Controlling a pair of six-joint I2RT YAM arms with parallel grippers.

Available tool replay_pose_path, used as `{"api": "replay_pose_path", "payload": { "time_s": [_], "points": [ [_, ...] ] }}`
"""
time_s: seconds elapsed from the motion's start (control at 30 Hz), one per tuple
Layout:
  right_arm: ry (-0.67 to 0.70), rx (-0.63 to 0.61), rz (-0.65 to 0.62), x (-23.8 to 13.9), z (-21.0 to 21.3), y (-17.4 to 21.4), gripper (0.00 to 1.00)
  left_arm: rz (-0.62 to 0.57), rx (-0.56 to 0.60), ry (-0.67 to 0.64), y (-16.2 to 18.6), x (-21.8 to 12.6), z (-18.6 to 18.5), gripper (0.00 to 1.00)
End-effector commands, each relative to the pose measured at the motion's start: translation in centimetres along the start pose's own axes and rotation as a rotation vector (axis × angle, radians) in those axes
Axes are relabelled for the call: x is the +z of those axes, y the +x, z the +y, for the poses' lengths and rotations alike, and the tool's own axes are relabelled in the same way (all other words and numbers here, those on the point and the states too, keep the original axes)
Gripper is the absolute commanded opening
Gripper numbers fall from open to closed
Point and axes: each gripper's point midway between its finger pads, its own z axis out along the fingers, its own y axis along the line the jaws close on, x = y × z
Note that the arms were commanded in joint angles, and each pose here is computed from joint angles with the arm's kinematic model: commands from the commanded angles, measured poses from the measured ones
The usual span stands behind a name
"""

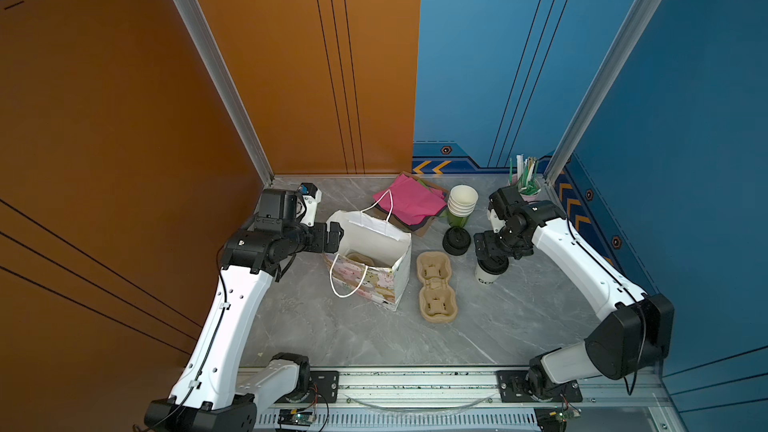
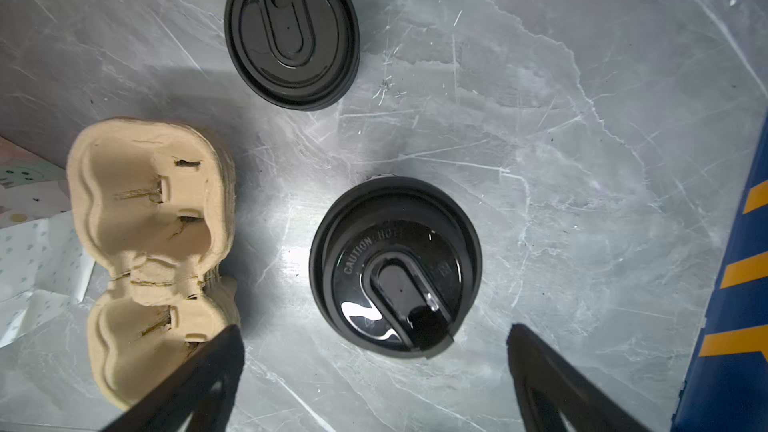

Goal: Pack the takeout coffee
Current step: 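Move the right gripper over the black-lidded white coffee cup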

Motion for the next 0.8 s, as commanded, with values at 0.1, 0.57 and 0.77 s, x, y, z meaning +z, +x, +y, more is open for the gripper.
{"api": "replay_pose_path", "payload": {
  "time_s": [0.1,0.57,0.77],
  "points": [
    [0.001,-0.041,0.083,1.2,-0.3,0.9,1.0,-0.093,0.015,0.03,-0.7,-0.6,-0.4,0.98],
    [-0.008,-0.059,0.154,2.9,-0.8,1.8,1.0,-0.092,0.003,0.043,0.0,-0.4,-0.6,0.98],
    [-0.018,-0.064,0.172,3.7,-0.7,1.7,1.0,-0.092,-0.003,0.051,-0.1,-0.4,-0.7,0.98]
  ]
}}
